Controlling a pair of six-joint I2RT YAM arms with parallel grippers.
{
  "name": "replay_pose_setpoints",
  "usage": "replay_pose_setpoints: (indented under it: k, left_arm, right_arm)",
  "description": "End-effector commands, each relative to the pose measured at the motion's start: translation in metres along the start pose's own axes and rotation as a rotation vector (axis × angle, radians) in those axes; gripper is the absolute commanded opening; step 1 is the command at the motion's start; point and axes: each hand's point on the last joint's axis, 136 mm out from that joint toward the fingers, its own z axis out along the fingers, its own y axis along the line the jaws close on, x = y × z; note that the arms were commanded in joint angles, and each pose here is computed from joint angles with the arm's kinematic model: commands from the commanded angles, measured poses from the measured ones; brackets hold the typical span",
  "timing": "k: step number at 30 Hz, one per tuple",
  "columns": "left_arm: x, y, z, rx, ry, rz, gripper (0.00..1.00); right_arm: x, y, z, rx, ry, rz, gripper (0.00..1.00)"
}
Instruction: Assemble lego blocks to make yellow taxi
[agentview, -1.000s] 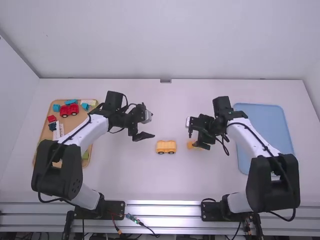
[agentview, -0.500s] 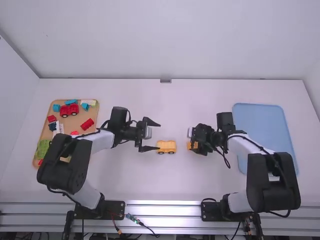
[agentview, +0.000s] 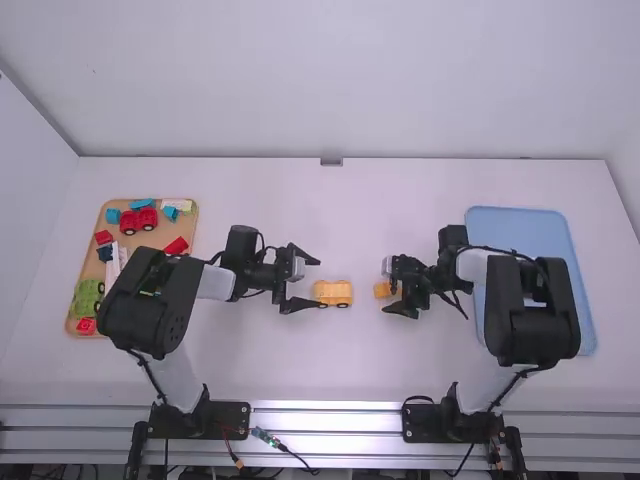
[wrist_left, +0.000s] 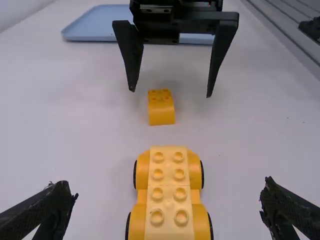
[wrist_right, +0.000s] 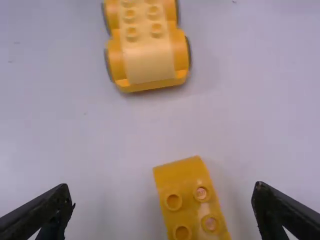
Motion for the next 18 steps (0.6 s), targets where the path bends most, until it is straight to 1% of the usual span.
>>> replay_pose_setpoints:
  k: [1,3,5,6,9,11,12,14,16,18]
  left_arm:
    - [-0.005,0.0,0.003,0.021,-0.022,0.003,0.99]
    - [-0.005,0.0,0.003,0.024,-0.021,0.013,0.99]
    - [-0.005,0.0,0.003,0.024,-0.022,0.012,0.99]
    - [-0.005,0.0,0.003,0.024,-0.022,0.012,0.99]
    - [-0.005,0.0,0.003,0.023,-0.021,0.011,0.99]
    - [-0.005,0.0,0.003,0.023,-0.021,0.008,0.99]
    - [-0.005,0.0,0.003,0.023,-0.021,0.007,0.99]
    - [-0.005,0.0,0.003,0.023,-0.021,0.009,0.99]
    - [-0.005,0.0,0.003,0.023,-0.021,0.01,0.99]
    - [-0.005,0.0,0.003,0.023,-0.021,0.008,0.99]
  right_arm:
    - [-0.008,-0.009,-0.005,-0.002,-0.066,-0.134,0.89]
    - [-0.007,-0.012,-0.004,0.003,-0.082,-0.137,0.89]
    - [0.002,-0.025,0.002,0.037,-0.089,-0.06,0.91]
    - [0.005,-0.028,0.005,0.042,-0.09,-0.042,0.93]
    - [0.007,-0.025,0.014,0.006,-0.117,-0.03,0.94]
    - [0.006,-0.012,0.013,-0.046,-0.119,-0.079,0.89]
    - [0.006,-0.01,0.013,-0.055,-0.12,-0.093,0.87]
    - [0.005,-0.007,0.011,-0.066,-0.123,-0.13,0.81]
    - [0.005,-0.008,0.011,-0.061,-0.121,-0.131,0.79]
    - [0.007,-0.015,0.014,-0.041,-0.117,-0.082,0.8]
